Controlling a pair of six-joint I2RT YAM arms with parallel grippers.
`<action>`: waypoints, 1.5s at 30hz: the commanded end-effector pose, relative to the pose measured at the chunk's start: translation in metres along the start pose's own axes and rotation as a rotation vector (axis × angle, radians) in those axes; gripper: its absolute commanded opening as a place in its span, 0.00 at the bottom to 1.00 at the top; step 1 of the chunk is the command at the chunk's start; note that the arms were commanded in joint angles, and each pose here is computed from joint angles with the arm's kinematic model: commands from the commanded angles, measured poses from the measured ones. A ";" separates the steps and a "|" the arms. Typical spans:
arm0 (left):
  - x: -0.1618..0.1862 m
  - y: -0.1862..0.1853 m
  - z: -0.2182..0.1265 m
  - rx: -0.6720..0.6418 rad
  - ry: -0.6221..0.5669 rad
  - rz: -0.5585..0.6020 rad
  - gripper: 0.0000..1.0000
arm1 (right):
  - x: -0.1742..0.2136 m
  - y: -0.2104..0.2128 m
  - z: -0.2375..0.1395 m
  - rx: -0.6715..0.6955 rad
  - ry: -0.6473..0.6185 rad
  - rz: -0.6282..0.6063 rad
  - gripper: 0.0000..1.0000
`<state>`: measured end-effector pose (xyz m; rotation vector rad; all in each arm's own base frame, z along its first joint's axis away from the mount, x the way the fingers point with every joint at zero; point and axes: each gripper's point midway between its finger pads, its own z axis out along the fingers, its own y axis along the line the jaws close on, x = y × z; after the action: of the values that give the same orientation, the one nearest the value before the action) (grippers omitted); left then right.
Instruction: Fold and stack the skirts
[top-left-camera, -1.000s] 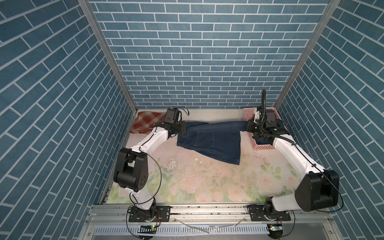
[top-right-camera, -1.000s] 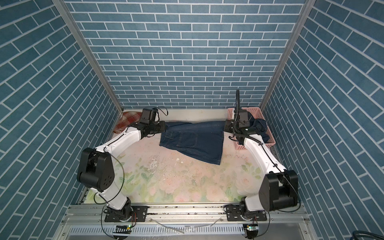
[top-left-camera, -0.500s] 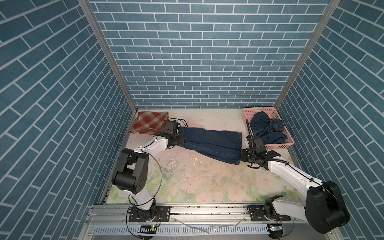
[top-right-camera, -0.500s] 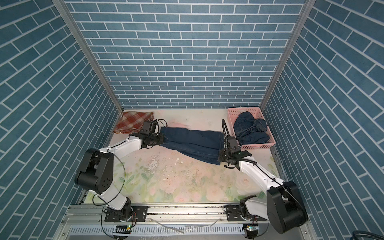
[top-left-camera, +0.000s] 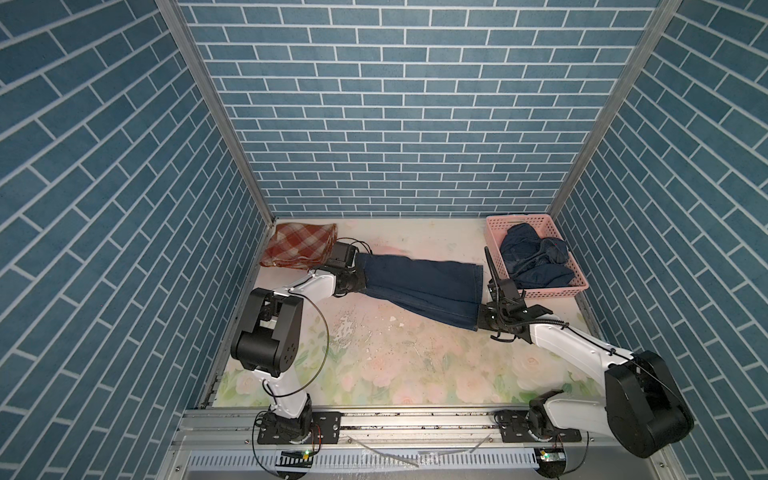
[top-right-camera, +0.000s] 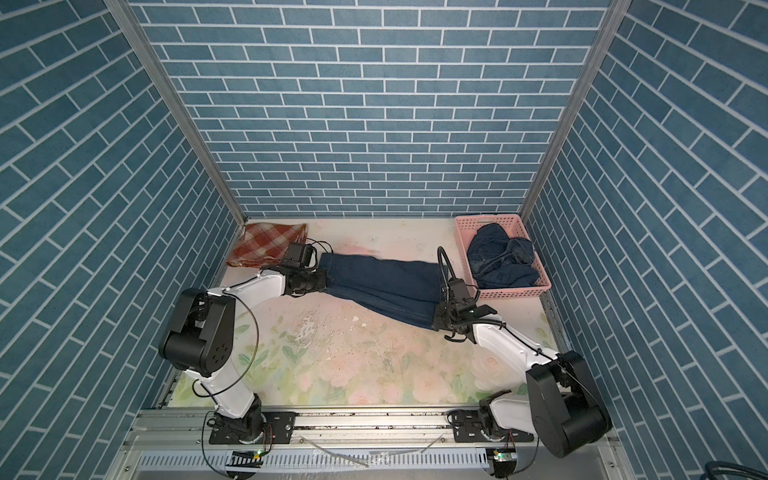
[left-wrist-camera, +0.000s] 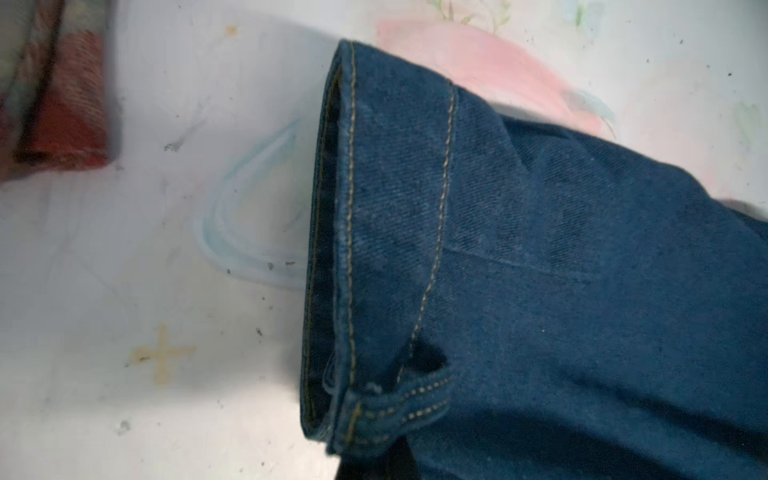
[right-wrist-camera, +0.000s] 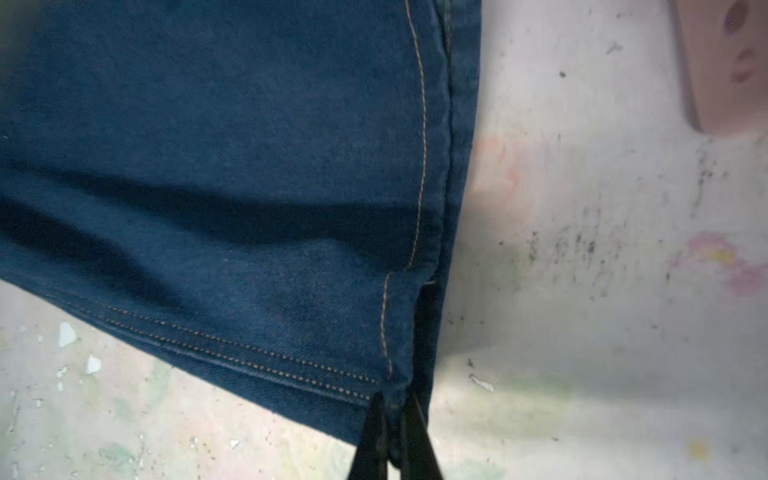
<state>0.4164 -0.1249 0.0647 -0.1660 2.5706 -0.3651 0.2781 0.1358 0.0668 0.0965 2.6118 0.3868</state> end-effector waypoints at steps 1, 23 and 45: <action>-0.023 0.013 -0.013 -0.044 -0.066 -0.010 0.00 | -0.012 0.001 -0.014 0.031 -0.034 0.006 0.00; -0.017 0.034 0.000 -0.135 -0.023 -0.014 0.66 | 0.000 0.016 -0.009 0.008 0.033 -0.040 0.67; -0.005 0.002 0.043 0.047 0.130 -0.043 0.86 | -0.036 0.010 0.024 -0.094 0.021 0.118 0.73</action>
<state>0.4445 -0.1270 0.0344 -0.1816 2.6525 -0.4150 0.3125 0.1435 0.0588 0.1986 2.6403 0.5255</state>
